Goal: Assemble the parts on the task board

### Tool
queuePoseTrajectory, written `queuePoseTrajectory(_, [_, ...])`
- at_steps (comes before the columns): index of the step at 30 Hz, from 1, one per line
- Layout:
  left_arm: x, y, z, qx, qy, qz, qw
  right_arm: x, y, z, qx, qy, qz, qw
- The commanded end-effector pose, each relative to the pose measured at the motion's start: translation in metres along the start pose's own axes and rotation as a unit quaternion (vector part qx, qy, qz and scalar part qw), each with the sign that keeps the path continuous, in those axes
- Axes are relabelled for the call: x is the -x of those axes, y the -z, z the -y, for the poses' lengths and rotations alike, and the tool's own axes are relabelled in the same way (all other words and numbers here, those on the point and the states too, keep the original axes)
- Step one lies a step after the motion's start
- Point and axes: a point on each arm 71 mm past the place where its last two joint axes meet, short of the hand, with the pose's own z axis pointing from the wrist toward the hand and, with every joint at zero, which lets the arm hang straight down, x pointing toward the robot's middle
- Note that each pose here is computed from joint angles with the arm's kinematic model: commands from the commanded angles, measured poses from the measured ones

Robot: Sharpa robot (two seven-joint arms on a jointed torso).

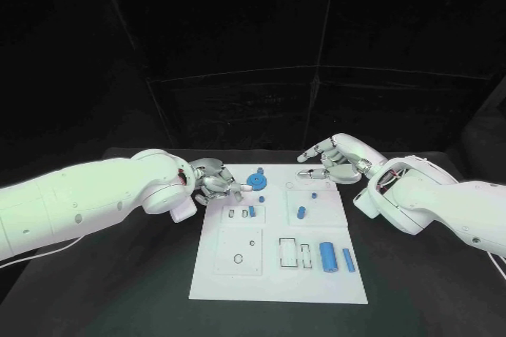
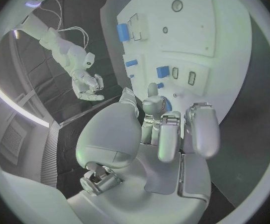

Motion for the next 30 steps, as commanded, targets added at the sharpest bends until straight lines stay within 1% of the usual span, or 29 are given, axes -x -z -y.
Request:
queuePoseTrajectory(1, [-0.0035,-0.004,-0.0011,0.097,-0.086,-0.026,0.991,0.0,-0.001,0.0,-0.001,-0.017,-0.008,1.0])
queuePoseTrajectory(4, [-0.0053,-0.0095,0.0074,0.113,-0.108,-0.027,0.987,0.0,-0.002,0.001,-0.003,-0.016,-0.009,1.0])
queuePoseTrajectory(9, [-0.0086,-0.0169,0.0185,0.123,-0.126,-0.027,0.984,0.0,-0.004,0.001,-0.006,-0.014,-0.011,1.0])
queuePoseTrajectory(16, [-0.015,-0.0251,0.03,0.129,-0.137,-0.029,0.982,-0.001,-0.006,0.0,-0.008,-0.012,-0.012,1.0])
queuePoseTrajectory(19, [-0.017,-0.0283,0.0333,0.134,-0.141,-0.031,0.98,-0.002,-0.006,0.0,-0.009,-0.011,-0.013,1.0])
queuePoseTrajectory(30, [-0.0218,-0.0363,0.0397,0.144,-0.153,-0.034,0.977,-0.005,-0.009,0.0,-0.016,-0.005,-0.025,1.0])
